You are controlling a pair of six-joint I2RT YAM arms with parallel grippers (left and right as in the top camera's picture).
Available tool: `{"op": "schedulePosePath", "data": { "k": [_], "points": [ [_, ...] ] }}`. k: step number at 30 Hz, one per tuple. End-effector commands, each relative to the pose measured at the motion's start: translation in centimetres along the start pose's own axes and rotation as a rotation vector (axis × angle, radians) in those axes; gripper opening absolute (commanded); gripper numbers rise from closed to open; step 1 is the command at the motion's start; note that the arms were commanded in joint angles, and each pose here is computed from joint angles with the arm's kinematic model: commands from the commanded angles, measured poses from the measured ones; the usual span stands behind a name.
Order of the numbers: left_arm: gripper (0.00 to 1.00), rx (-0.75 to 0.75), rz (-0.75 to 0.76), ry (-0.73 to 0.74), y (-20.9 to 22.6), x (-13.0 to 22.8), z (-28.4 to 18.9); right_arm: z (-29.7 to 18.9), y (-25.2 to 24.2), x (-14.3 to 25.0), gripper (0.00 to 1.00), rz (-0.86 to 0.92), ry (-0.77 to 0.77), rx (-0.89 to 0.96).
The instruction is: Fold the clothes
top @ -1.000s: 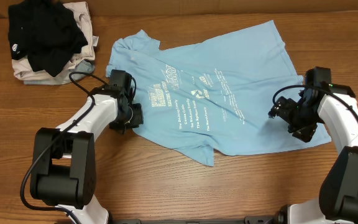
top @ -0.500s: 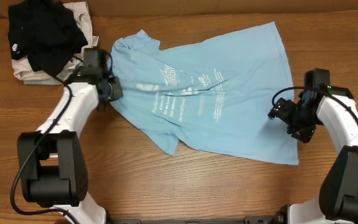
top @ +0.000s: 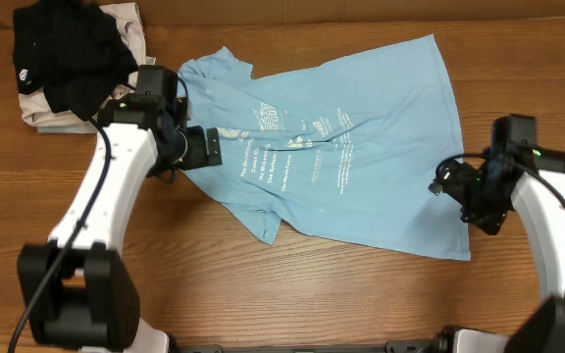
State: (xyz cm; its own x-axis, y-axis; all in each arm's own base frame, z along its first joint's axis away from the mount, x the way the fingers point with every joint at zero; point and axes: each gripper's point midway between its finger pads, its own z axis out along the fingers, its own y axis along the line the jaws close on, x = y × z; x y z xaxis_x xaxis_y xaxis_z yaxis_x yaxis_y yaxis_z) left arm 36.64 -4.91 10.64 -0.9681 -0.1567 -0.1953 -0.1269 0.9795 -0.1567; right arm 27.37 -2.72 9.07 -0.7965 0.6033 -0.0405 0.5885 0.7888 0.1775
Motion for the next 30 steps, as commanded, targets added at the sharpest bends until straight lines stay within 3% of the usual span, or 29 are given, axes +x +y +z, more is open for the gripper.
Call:
{"op": "schedulePosePath", "data": {
  "k": [1,6,12,21,24,30],
  "points": [
    [1.0,0.01,0.134,0.072,-3.5,3.8,-1.2,-2.2,0.0,-0.1,0.94,-0.013,-0.083,-0.012],
    [0.88,-0.001,0.32,0.149,-6.3,8.8,2.6,-2.1,0.0,-0.5,0.95,-0.014,-0.095,-0.01],
    [0.81,0.013,0.399,0.156,-7.5,11.3,5.2,-2.1,0.2,-0.8,0.96,-0.016,-0.109,-0.017],
    [0.82,0.032,0.446,0.126,-7.5,12.7,7.8,-2.2,0.5,-1.4,0.97,-0.019,-0.133,-0.03],
    [0.74,0.03,0.446,0.13,-7.3,13.0,8.1,-2.2,0.5,-1.4,0.97,-0.019,-0.134,-0.03],
    [0.69,-0.028,0.481,0.113,-6.4,13.7,9.1,-2.2,0.7,-1.8,0.97,-0.021,-0.149,-0.037]
  ]
}}
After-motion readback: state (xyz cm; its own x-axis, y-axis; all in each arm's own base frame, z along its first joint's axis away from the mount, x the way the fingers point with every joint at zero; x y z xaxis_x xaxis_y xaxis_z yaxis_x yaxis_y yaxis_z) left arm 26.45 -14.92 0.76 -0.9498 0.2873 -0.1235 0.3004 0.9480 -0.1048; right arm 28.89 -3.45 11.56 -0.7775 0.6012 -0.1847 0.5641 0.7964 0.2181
